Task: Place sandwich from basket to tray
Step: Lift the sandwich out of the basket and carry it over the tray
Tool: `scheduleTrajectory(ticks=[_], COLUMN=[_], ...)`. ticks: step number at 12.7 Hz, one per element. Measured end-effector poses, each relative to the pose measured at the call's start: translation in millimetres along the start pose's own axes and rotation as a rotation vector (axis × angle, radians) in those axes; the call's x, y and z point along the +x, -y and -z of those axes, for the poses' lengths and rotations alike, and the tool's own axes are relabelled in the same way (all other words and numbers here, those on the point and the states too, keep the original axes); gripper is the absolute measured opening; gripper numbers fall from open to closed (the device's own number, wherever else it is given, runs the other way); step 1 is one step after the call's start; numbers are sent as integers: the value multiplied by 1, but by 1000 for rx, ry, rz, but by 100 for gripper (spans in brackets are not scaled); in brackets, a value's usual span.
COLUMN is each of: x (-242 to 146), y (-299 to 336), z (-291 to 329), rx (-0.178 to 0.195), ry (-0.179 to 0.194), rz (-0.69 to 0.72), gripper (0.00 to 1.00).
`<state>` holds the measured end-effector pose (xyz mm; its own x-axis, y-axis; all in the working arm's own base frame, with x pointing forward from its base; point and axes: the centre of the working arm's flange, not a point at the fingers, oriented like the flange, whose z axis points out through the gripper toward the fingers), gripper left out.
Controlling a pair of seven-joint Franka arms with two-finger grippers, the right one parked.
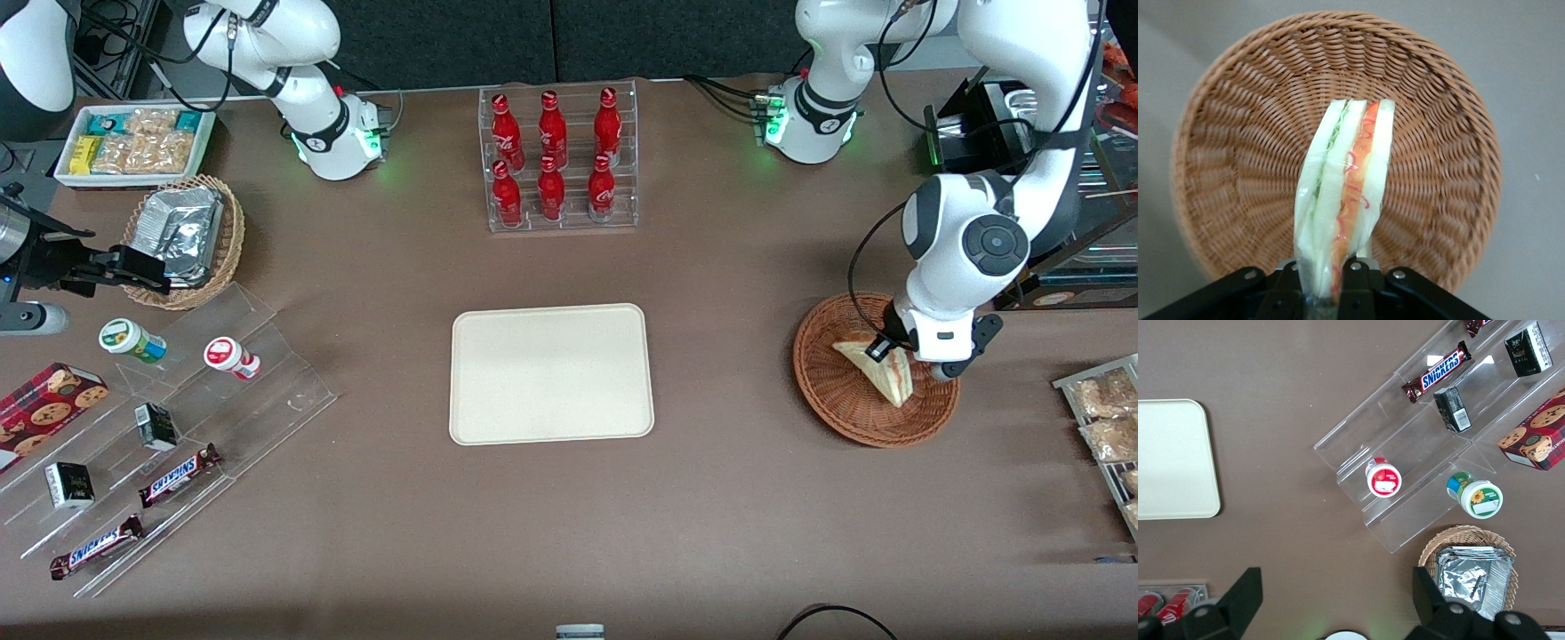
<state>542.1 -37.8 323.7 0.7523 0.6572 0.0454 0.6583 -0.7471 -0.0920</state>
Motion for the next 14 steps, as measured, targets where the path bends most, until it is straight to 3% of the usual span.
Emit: scheduleTrajectory(ticks=[3,6,10,14], x=[-21,-56,-146,-211], y=[-34,-69,-140,-225], z=[78,130,155,121], rx=[72,95,51,-3], ry=[27,31,40,29], rz=[-69,-145,-301,-423], gripper=[15,15,15,15])
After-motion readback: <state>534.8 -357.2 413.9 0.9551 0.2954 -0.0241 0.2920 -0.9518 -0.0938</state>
